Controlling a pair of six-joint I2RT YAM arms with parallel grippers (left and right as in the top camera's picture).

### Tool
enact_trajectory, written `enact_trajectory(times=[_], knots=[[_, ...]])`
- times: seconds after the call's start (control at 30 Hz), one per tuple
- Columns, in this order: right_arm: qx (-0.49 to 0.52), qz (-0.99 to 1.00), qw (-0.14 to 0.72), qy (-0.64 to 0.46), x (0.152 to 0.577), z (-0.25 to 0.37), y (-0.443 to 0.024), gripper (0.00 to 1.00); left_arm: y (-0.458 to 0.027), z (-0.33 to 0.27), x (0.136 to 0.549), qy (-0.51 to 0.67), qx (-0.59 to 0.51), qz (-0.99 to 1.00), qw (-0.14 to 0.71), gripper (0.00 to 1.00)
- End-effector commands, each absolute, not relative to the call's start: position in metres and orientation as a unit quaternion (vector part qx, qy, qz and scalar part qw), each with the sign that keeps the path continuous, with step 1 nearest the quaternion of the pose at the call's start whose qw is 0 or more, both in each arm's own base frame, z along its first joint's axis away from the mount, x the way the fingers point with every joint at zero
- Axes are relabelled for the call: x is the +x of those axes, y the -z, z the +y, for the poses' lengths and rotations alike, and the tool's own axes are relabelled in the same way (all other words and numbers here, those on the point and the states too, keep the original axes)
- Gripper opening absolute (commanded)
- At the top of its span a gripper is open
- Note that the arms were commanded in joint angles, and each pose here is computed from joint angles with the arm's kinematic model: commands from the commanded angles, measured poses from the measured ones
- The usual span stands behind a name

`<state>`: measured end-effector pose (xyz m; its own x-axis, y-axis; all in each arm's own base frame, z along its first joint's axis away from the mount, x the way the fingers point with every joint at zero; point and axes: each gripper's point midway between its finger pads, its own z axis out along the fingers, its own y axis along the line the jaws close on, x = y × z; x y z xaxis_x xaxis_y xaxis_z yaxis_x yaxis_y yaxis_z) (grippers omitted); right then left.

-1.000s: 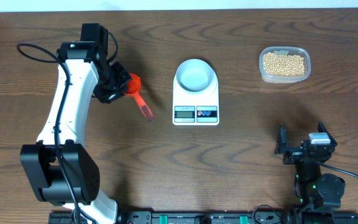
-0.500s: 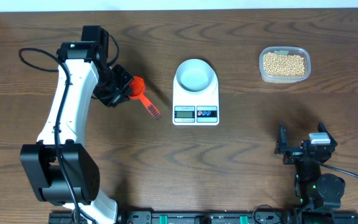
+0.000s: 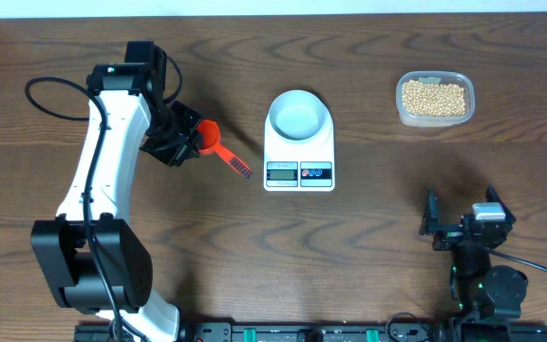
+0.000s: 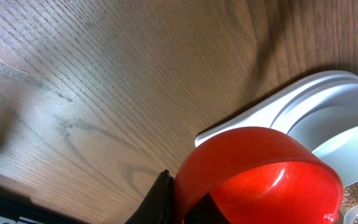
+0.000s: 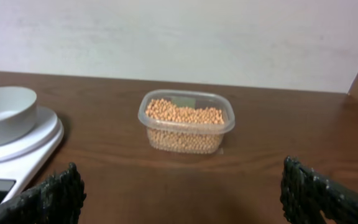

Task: Scoop item into bowl and weigh 50g on scale
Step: 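Lift the red scoop with the left gripper toward the scale, then bring the right gripper to the scoop handle above the bowl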

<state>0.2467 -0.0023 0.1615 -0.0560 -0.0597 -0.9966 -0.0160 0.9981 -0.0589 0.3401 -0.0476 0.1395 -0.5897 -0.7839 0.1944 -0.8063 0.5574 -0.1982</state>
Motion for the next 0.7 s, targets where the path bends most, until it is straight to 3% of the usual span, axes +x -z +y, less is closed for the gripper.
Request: enact_trajectory(times=[0.0,0.3,0.67], knots=[[-0.034,0.713,0.700,0.018,0.247,0.000,-0.170,0.99,-0.146,-0.048,0.340,-0.138,0.454,-0.880,0.034,0.07],[0.051,0.669,0.741,-0.025,0.244,-0.011,-0.212,0.99,-0.147,-0.048,0.349,-0.146,0.479,-0.865,0.022,0.07],[0.049,0.737,0.673,-0.038,0.268,-0.007,-0.258,0.99,-0.149,-0.048,0.364,-0.161,0.513,-0.843,0.003,0.07]])
